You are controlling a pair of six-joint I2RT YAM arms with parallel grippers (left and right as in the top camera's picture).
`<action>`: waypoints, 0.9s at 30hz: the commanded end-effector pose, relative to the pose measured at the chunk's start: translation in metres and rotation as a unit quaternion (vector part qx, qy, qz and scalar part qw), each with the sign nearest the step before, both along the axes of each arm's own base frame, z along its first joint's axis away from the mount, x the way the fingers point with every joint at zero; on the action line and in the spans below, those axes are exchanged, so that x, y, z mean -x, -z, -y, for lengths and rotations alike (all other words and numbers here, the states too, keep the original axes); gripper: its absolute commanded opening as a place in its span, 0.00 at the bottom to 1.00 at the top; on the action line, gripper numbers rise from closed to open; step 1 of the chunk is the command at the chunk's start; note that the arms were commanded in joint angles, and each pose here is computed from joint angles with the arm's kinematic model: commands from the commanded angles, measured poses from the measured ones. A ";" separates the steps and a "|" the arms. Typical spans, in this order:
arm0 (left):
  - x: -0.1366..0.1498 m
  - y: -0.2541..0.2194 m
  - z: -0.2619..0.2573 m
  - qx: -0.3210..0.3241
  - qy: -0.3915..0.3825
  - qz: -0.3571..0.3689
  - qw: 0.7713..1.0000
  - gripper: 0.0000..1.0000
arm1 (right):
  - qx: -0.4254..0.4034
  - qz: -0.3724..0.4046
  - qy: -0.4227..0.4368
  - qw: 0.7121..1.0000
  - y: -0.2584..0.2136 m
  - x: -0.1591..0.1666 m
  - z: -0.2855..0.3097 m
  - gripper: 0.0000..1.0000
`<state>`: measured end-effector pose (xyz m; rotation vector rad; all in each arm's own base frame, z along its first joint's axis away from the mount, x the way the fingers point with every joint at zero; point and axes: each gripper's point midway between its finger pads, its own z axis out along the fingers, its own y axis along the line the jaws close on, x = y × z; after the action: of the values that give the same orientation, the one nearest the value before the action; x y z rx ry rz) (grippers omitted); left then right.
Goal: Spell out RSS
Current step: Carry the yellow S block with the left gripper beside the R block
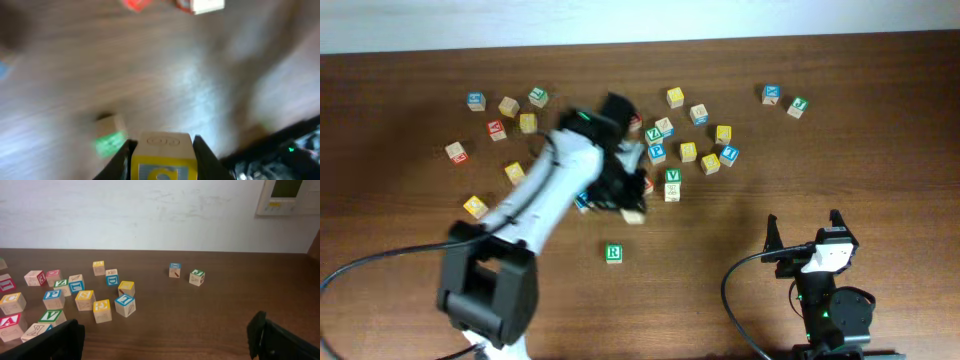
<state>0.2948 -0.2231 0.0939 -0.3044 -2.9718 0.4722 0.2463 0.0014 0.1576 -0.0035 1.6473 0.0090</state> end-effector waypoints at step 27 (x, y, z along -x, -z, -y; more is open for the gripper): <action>0.053 0.086 0.003 -0.163 -0.108 0.048 0.979 0.28 | -0.002 -0.003 0.001 1.000 0.003 0.000 0.000 0.98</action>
<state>0.2480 -0.2254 0.0059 0.0165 -3.1396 -0.0399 0.2463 0.0014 0.1573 -0.0026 1.6488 0.0093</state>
